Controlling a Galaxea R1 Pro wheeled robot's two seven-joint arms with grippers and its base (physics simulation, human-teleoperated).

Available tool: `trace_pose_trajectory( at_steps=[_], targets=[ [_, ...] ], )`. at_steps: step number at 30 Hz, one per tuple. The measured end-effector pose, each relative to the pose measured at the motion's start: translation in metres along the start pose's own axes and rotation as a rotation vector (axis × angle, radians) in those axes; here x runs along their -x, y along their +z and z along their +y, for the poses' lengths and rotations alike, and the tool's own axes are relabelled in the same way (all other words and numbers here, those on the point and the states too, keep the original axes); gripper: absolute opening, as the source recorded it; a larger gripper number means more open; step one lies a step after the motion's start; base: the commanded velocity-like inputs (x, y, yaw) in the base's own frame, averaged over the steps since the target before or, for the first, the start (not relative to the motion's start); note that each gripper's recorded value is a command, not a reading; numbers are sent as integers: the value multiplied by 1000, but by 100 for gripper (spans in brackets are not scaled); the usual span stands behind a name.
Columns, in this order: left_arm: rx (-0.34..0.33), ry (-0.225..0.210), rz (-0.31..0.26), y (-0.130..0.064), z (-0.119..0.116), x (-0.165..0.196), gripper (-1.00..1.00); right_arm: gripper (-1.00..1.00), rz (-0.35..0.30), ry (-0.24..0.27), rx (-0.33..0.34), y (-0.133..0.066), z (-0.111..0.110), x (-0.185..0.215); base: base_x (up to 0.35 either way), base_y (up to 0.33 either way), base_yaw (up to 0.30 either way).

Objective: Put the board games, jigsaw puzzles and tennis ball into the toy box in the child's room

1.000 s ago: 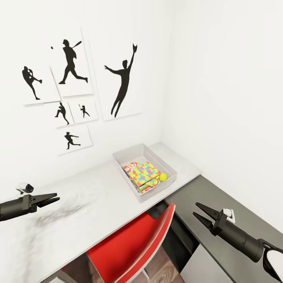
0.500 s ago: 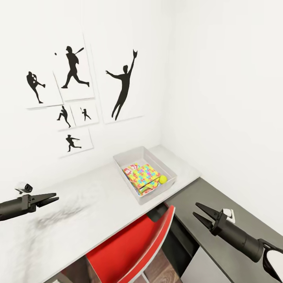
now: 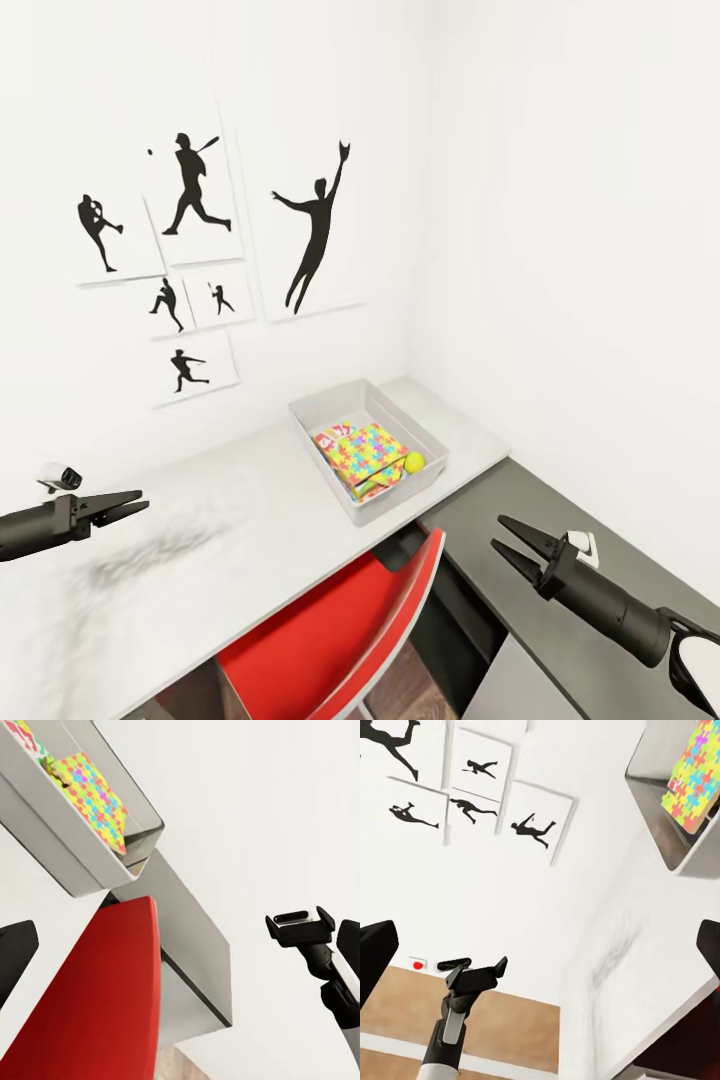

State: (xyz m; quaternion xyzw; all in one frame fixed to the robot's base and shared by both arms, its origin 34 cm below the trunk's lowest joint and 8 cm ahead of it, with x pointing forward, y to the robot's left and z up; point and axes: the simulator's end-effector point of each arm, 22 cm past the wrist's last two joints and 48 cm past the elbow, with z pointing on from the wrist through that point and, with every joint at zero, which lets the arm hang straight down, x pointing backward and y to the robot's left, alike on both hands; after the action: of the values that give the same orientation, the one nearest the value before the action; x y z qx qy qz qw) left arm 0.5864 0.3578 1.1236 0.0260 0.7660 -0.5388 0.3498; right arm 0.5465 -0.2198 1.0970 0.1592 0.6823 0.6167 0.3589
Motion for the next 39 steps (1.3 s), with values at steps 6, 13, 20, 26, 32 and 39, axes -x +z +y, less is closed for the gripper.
trace_pose_trajectory(
  at_steps=[6, 13, 20, 26, 32, 39],
  targets=[
    [-1, 11, -14, -4, -4, 4, 100, 100, -1, -7, 7, 0, 4, 0, 0, 0, 0],
    [-4, 22, -32, -9, -10, 9, 100, 100, -4, -16, 14, -1, 10, 1, 0, 0, 0],
    [-7, 33, -43, -13, -15, 12, 100, 100, -7, -25, 22, -2, 15, 2, 0, 0, 0],
    [-10, 41, -49, -15, -19, 14, 100, 100, -8, -32, 28, -3, 19, 2, 0, 0, 0],
    [-13, 50, -54, -16, -24, 16, 100, 100, -10, -40, 34, -3, 23, 3, 0, 0, 0],
    [-18, 59, -59, -18, -29, 18, 100, 100, -13, -49, 42, -4, 28, 3, 0, 0, 0]
  ],
)
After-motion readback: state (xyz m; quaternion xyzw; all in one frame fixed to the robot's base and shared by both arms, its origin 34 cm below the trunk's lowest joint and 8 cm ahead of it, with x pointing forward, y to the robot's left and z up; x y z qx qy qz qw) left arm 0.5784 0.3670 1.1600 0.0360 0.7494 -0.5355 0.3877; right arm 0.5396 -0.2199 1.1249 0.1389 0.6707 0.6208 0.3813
